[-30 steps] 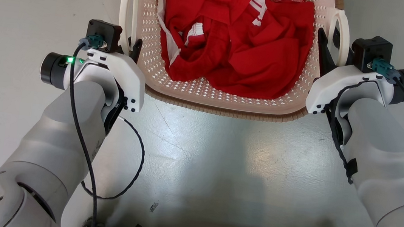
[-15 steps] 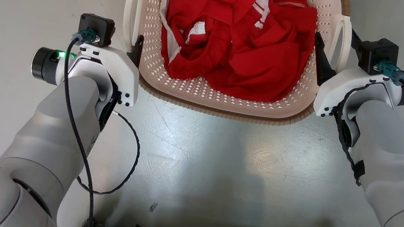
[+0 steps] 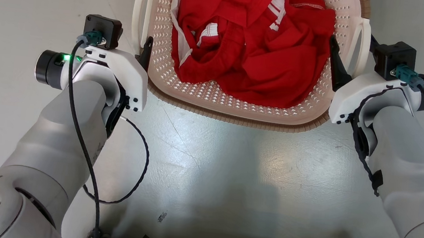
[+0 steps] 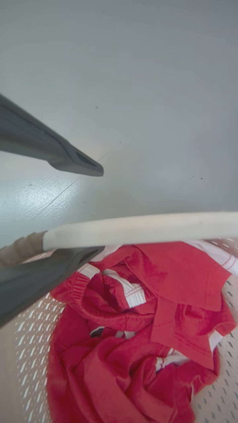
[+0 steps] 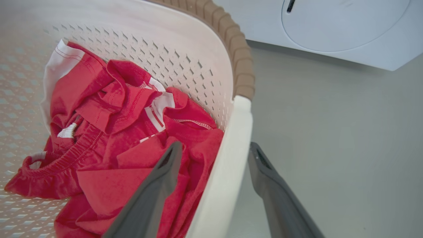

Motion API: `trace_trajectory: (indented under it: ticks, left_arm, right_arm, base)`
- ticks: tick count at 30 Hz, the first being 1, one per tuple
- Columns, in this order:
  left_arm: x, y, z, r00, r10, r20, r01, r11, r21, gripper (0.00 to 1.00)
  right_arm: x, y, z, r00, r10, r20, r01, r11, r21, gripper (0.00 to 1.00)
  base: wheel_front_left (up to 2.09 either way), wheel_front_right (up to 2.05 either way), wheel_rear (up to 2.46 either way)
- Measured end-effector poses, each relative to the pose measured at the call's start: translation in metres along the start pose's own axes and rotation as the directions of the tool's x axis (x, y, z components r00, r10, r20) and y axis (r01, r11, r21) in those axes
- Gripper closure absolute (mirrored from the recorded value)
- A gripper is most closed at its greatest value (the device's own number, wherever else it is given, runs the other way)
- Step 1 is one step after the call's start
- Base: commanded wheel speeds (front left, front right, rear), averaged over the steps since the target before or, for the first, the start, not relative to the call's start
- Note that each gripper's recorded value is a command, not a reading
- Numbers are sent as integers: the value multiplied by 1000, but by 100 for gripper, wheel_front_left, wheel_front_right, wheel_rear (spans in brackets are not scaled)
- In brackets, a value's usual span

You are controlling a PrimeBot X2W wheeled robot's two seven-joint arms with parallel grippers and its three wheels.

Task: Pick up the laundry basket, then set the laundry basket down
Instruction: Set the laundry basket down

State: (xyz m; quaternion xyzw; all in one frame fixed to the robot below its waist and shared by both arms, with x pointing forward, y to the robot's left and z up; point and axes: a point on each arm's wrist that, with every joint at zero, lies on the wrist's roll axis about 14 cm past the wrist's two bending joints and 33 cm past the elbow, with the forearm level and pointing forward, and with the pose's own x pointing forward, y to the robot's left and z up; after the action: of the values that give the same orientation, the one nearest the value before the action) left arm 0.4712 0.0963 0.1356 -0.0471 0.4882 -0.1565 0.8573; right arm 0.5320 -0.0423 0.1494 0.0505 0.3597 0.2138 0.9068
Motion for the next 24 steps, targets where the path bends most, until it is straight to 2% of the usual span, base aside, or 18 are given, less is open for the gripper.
trace_trajectory:
  ticks: [14,24]
  left_arm:
    - [-1,-7,7,1000,-14,23,14,1000,-7,0]
    - [-8,-10,19,998,-14,55,14,1000,-11,0]
  right_arm:
    - [-4,2,8,1000,5,23,-5,1000,-5,0]
    - [-9,1,29,997,-3,73,4,1000,-17,0]
  base:
    - [0,0,0]
    - [0,0,0]
